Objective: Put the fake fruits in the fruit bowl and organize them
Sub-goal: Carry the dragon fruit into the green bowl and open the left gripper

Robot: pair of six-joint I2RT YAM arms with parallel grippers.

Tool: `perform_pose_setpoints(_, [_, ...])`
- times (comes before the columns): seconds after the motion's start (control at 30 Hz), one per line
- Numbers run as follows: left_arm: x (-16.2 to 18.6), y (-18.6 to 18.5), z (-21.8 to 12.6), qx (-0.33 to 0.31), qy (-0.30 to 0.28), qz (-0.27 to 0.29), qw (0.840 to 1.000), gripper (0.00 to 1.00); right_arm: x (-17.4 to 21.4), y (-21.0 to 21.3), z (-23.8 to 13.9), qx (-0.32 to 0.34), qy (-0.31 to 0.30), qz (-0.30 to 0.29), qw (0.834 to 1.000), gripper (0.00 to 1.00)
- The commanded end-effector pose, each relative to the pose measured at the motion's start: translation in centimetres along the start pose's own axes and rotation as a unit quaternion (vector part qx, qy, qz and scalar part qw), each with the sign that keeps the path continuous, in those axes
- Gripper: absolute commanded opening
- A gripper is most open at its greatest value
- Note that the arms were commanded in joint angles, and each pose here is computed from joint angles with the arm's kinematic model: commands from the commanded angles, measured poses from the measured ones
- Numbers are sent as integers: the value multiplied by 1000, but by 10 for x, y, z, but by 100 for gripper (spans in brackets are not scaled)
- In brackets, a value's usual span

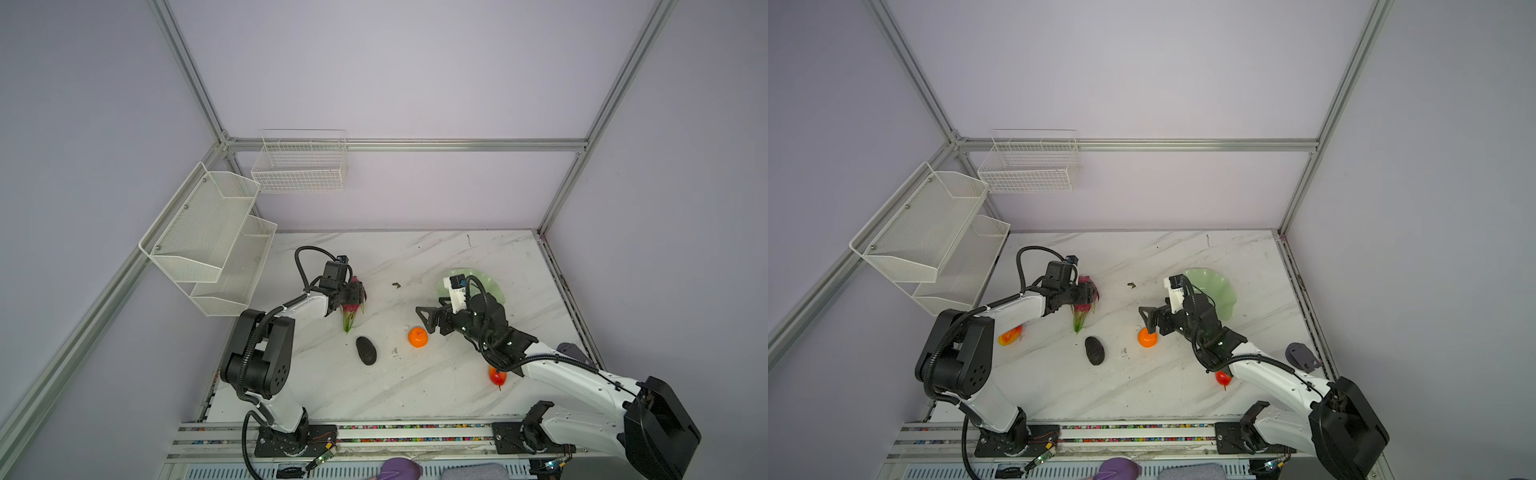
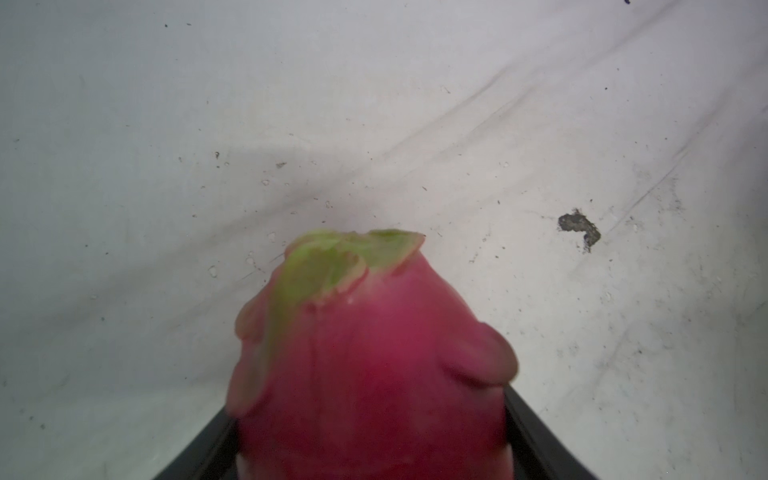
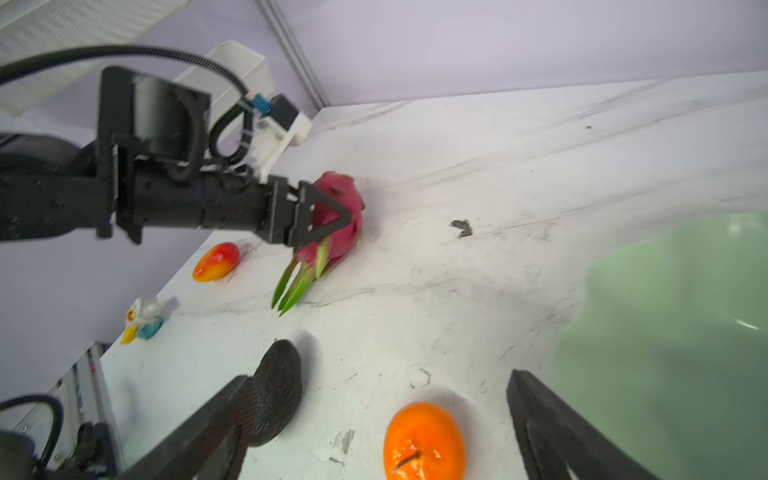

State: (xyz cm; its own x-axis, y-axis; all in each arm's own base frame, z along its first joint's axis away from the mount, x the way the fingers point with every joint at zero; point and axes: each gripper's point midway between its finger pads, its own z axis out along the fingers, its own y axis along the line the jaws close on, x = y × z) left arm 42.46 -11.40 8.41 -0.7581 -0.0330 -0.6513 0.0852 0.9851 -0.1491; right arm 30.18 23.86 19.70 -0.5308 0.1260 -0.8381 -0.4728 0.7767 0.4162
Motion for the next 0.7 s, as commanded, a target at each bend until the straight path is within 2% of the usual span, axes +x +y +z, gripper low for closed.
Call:
perform_pose_setpoints(0.0, [-91,-79,-63,81,-129,56,987,54,-15,-64,-22,76,-5,85,993,97])
perform_pose_setpoints(0.13, [-113,-156,-94,154,-151,98,972,54,-31,-114,-51,117,-24,133,984,97])
perform_pose_setpoints(0.33, [-106,-280,-105,290,-130,145,937,53,-28,-139,-76,130,-41,179,974,97])
perform_pose_setpoints(0.53, [-91,-369,-88,353,-106,181,912,53,-33,-116,-95,90,-65,149,983,97])
perform_pose_setpoints(0.67, [-90,-402,-73,365,-110,193,904,53,-38,-95,-109,53,-87,110,989,97])
